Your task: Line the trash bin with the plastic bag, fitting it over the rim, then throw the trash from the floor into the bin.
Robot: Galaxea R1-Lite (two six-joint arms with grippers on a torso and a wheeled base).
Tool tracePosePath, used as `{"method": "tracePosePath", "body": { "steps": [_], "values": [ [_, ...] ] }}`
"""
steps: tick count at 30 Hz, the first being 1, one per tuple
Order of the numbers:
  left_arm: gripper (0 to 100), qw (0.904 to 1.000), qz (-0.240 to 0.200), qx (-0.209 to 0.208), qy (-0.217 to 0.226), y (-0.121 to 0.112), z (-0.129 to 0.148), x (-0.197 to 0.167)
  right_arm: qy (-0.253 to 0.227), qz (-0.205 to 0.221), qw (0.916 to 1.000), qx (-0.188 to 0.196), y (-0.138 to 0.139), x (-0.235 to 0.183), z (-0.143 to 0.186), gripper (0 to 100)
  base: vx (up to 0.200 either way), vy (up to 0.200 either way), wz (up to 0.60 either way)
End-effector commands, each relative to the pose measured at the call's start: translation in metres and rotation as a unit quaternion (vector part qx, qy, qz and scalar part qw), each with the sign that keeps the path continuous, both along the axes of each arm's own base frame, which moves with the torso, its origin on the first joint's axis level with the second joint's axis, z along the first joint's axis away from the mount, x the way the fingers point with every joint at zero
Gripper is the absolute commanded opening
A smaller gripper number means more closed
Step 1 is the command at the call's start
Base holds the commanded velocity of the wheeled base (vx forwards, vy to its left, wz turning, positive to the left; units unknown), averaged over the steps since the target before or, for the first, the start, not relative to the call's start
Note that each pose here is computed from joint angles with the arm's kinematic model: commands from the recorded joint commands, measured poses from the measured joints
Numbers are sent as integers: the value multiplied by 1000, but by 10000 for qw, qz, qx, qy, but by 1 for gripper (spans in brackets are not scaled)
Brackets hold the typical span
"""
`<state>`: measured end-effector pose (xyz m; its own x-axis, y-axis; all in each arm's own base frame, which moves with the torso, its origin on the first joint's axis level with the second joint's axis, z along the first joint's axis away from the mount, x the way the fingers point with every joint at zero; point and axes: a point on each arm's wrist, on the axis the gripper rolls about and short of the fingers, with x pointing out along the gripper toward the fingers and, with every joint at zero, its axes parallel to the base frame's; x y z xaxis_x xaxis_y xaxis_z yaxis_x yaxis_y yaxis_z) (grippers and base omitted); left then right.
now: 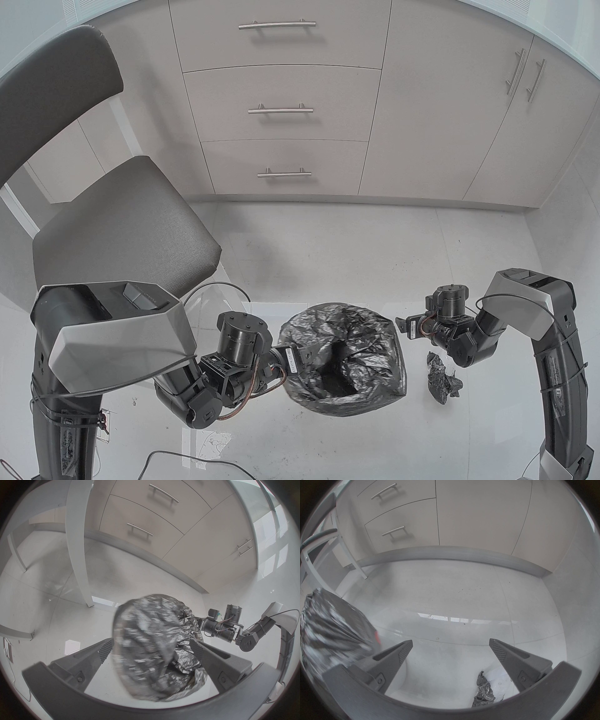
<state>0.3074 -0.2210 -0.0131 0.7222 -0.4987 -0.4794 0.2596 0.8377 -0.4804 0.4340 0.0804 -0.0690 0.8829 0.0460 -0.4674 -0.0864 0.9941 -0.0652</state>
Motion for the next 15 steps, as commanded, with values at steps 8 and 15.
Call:
{"method": "tracePosePath", "body": {
  "steps": [8,15],
  "values": [
    [100,10000,4,10,12,0,-1,0,-160,89,9998,64,1,-37,56,100,0,0,0],
    [100,10000,12,19,24,1,-2,0,24,517,9974,495,-2,-118,76,100,0,0,0]
  ]
}}
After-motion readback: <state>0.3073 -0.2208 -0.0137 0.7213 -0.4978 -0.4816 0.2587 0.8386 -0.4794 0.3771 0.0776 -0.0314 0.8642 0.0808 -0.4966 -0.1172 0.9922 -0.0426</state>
